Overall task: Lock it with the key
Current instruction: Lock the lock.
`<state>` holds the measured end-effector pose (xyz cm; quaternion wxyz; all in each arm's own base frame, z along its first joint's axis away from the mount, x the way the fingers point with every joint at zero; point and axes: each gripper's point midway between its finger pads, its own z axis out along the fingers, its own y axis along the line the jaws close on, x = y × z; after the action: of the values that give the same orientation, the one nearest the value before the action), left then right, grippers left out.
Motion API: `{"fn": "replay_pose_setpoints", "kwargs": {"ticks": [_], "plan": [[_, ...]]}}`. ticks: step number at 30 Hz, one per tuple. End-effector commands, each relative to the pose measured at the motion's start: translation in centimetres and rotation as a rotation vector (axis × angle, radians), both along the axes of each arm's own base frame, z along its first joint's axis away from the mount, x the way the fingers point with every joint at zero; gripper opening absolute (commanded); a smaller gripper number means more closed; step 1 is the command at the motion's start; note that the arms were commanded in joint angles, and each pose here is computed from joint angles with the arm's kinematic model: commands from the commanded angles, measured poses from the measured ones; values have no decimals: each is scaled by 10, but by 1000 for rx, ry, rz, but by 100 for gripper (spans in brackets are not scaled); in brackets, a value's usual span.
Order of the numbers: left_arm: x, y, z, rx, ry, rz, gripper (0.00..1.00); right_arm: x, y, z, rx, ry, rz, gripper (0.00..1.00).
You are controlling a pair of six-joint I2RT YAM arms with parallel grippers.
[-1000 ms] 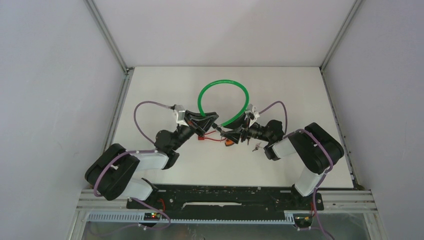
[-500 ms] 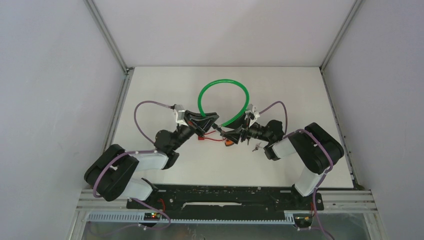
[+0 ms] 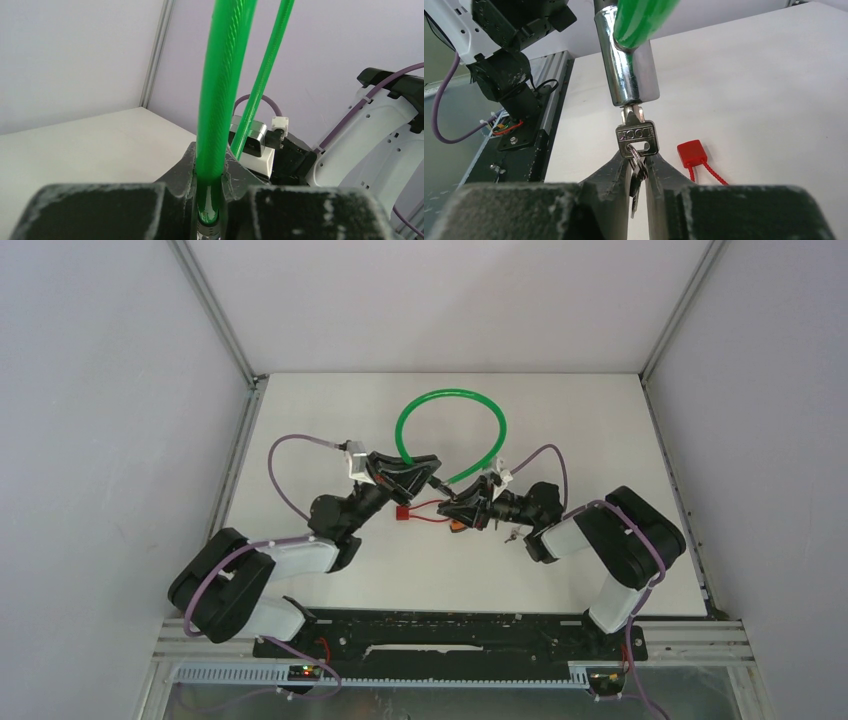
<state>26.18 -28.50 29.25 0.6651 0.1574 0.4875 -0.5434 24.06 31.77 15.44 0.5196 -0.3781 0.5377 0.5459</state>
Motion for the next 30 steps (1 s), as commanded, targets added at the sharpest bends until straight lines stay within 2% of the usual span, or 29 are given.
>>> {"fn": "replay_pose_setpoints", "kwargs": {"ticks": [1,2,3,7,10,20,26,30], "plan": [[-15,4,50,-112,-128,-29,0,3,1,20,36,-87,-15,17],[-14,4,49,-110,-125,-30,0,3,0,20,36,-94,-20,18],[-14,4,48,-110,-124,-29,0,4,-1,21,37,-100,-28,26],[-14,7,47,-105,-131,-10,0,1,-7,27,42,-148,-52,48],[-15,13,46,-102,-139,14,0,-5,-11,34,48,-191,-55,54],[-26,14,37,-76,-139,-23,0,-7,-13,38,53,-199,-53,58],[-26,13,31,-64,-130,-32,0,-11,-14,42,59,-205,-36,55],[-25,12,28,-59,-122,-32,0,-13,-14,44,62,-207,-29,49]]}}
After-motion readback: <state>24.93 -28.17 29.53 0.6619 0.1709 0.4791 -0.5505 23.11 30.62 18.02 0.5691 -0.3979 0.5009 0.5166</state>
